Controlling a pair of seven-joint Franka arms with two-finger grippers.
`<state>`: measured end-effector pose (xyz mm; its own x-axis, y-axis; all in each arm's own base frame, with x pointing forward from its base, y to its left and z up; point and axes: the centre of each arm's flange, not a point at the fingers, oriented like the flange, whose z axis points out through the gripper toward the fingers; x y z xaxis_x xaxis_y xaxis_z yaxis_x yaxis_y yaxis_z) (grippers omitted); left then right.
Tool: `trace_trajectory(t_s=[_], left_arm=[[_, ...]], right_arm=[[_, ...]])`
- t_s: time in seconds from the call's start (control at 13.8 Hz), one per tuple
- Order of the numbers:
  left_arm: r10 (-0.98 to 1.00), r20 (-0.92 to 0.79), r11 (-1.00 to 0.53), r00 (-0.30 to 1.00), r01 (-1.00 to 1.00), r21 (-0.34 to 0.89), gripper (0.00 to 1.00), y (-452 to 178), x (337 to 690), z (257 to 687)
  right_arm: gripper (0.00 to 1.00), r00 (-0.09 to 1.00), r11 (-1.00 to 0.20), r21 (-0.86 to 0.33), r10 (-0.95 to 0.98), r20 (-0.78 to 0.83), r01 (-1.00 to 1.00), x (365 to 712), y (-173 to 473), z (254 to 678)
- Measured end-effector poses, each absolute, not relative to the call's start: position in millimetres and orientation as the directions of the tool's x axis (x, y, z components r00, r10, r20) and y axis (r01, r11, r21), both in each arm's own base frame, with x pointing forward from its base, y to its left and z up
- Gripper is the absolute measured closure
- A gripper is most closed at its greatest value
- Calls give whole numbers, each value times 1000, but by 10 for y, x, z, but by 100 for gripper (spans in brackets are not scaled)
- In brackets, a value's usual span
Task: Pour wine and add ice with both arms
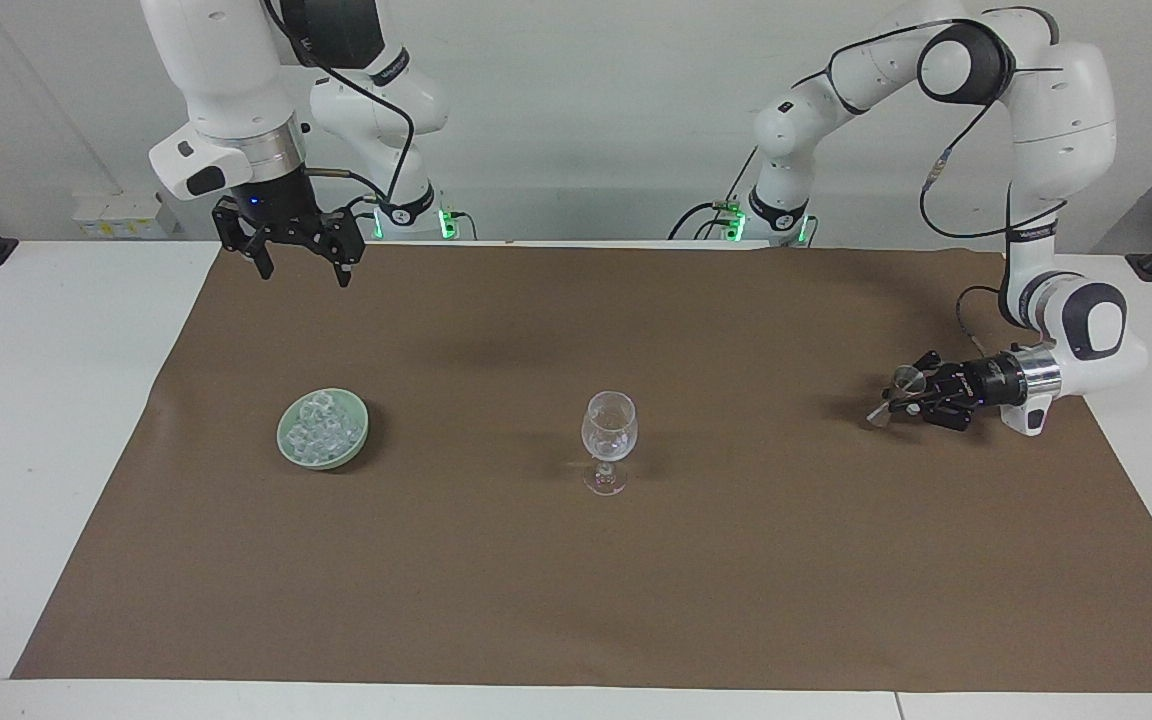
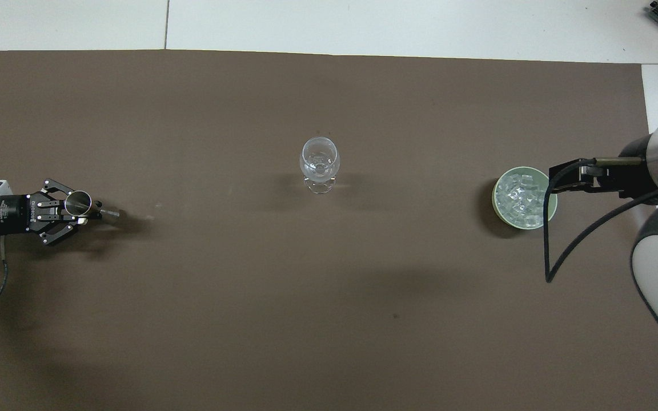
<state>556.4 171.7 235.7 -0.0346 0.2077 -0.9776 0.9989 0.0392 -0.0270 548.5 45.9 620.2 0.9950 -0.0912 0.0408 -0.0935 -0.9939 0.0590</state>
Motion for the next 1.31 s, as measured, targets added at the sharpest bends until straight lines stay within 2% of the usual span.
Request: trace_trajectory(t_s=[1.31], left_arm=[[194,-980,41,-54,998,-47,78,1720,5551,2212]], right_arm=[[0,995,-993,59,-96,41,-98,5487,435,6202]])
